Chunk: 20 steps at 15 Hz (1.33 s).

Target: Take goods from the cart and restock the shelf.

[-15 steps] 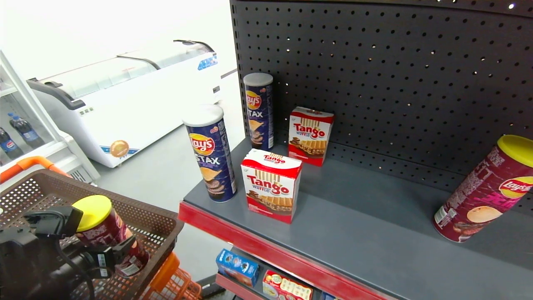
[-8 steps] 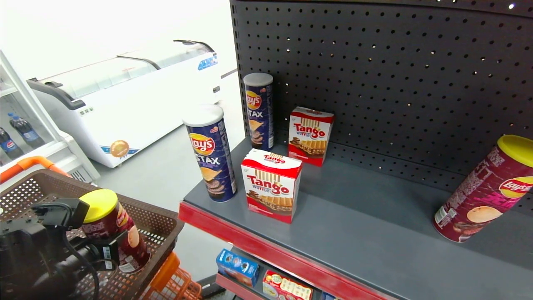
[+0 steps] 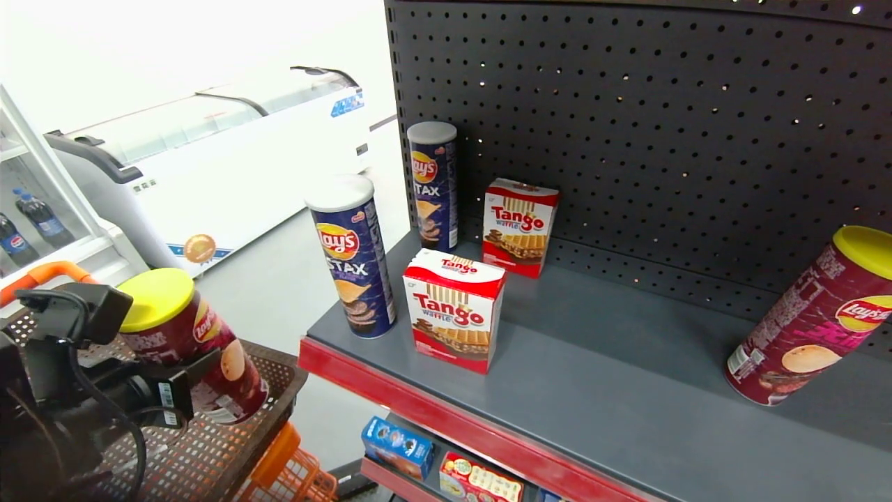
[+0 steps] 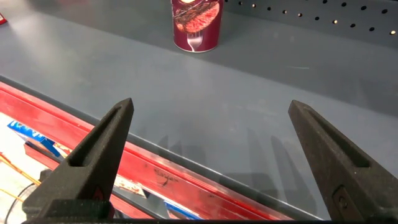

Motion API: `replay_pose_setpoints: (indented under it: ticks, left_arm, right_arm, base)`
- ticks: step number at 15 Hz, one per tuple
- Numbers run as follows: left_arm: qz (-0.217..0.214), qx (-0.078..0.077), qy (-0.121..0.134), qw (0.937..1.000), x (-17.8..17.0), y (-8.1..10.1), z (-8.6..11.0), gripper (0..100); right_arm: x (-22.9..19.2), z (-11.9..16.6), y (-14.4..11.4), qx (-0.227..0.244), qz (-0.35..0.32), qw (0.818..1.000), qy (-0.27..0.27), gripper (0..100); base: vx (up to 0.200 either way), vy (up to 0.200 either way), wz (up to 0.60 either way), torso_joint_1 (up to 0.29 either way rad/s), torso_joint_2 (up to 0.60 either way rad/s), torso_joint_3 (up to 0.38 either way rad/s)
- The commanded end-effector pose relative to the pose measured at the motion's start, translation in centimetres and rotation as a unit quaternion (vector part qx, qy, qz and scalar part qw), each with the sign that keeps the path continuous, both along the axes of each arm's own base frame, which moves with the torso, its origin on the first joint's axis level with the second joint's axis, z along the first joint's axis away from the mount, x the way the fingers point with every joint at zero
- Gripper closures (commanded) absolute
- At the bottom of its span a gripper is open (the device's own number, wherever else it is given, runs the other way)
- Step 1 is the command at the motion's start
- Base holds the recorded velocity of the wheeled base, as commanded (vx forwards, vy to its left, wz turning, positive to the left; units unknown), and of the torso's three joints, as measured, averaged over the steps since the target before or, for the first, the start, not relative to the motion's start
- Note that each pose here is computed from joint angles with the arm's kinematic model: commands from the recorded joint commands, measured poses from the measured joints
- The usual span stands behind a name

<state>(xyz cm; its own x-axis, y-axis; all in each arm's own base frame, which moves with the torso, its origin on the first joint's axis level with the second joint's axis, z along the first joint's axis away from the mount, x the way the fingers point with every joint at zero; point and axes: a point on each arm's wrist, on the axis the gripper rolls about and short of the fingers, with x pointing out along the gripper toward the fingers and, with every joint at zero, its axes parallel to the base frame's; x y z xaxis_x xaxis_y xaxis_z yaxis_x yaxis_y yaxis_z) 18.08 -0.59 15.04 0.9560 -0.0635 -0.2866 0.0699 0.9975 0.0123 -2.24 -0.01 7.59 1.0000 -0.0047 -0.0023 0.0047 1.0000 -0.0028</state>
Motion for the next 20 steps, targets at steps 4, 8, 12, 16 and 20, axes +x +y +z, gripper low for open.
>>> replay_pose_setpoints:
  ticks: [4, 8, 12, 16, 20]
  left_arm:
    - [-0.073, -0.015, -0.093, 0.9929, -2.3, -1.8, 5.1, 100]
    - [-0.106, -0.023, -0.098, 0.9893, -2.6, -2.9, 5.3, 100]
    - [-0.158, -0.031, -0.126, 0.9789, -4.6, -4.0, 6.1, 100]
    - [-0.213, -0.041, -0.139, 0.9663, -6.1, -5.1, 6.4, 100]
    - [-0.276, -0.051, -0.133, 0.9505, -6.9, -6.6, 6.3, 100]
  right_arm:
    - [0.0, 0.0, 0.0, 0.0, 0.0, 1.0, 0.0, 0]
    - [0.0, 0.0, 0.0, 0.0, 0.0, 1.0, 0.0, 0]
    - [0.0, 0.0, 0.0, 0.0, 0.0, 1.0, 0.0, 0]
    - [0.0, 0.0, 0.0, 0.0, 0.0, 1.0, 0.0, 0]
    - [0.0, 0.0, 0.0, 0.0, 0.0, 1.0, 0.0, 0]
  base:
    - [0.0, 0.0, 0.0, 0.0, 0.0, 0.0]
    - [0.0, 0.0, 0.0, 0.0, 0.0, 0.0]
    - [0.0, 0.0, 0.0, 0.0, 0.0, 0.0]
    - [0.0, 0.0, 0.0, 0.0, 0.0, 0.0]
    - [0.0, 0.0, 0.0, 0.0, 0.0, 0.0]
